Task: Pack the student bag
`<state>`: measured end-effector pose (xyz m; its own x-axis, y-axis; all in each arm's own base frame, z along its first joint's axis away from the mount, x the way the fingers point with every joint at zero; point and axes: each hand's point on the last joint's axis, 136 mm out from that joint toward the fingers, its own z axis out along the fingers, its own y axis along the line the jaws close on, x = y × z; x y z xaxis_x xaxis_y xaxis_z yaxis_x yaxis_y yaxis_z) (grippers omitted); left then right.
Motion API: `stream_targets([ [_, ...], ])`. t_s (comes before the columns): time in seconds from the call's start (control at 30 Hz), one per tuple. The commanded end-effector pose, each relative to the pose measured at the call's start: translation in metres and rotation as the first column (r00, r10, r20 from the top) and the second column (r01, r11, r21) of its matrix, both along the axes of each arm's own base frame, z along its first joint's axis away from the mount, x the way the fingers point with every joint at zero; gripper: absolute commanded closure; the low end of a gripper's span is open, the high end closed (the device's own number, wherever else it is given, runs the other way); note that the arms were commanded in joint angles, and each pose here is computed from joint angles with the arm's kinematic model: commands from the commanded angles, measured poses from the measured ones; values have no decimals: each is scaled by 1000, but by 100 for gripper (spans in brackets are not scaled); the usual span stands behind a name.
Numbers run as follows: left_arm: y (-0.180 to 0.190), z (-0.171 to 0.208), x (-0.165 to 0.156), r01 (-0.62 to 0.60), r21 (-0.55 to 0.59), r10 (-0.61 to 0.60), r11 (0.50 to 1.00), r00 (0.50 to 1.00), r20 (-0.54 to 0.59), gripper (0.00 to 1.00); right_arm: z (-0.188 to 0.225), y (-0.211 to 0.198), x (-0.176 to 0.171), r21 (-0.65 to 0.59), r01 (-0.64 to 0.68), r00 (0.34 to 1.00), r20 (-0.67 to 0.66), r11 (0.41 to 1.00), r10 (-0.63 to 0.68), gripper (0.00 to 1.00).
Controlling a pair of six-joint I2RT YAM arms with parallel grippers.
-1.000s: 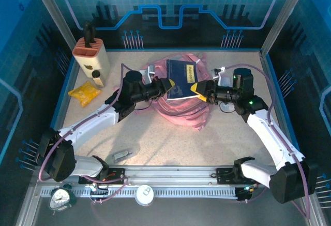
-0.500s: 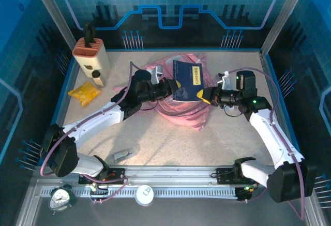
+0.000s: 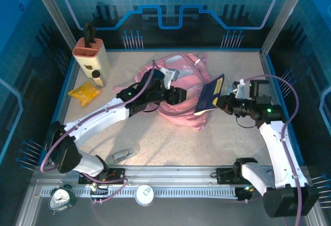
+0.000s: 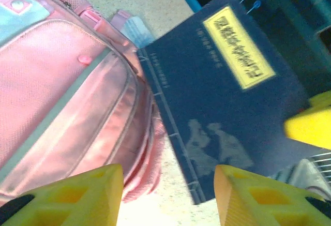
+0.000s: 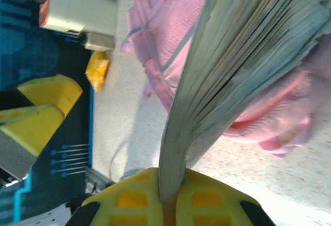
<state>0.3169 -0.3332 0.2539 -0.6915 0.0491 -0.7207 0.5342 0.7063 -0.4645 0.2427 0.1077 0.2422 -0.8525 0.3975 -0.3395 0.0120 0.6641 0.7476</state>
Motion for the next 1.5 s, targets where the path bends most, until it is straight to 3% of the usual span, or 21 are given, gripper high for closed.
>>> stream_targets([
  [0.0,-2,-36,7,94,258,-116,961,991,71,48,-8,-16,-16,-66,35,999,-16,997,-36,99],
  [0.17,-24,-72,14,171,366,-208,915,976,64,40,-25,-30,-27,-91,114,990,-76,989,-121,99],
  [0.53,-48,-129,37,220,549,-311,807,947,78,32,-38,-48,-33,-106,173,978,-103,979,-184,97],
  [0.67,-55,-139,49,214,595,-342,775,933,110,32,-56,-50,-30,-74,181,971,-144,981,-190,97],
  [0.87,-53,-154,82,86,673,-292,735,935,199,34,-60,-49,-24,-37,185,972,-142,982,-189,97],
  [1.07,-48,-161,104,-1,701,-227,713,946,233,48,-56,-48,-21,-17,181,974,-133,983,-181,98],
  [1.3,-44,-146,112,-19,657,-184,754,954,238,87,-48,-47,-21,-16,174,978,-115,985,-174,99],
  [1.47,-37,-112,101,3,637,-215,771,942,256,100,-35,-44,-23,-11,153,983,-102,988,-154,98],
])
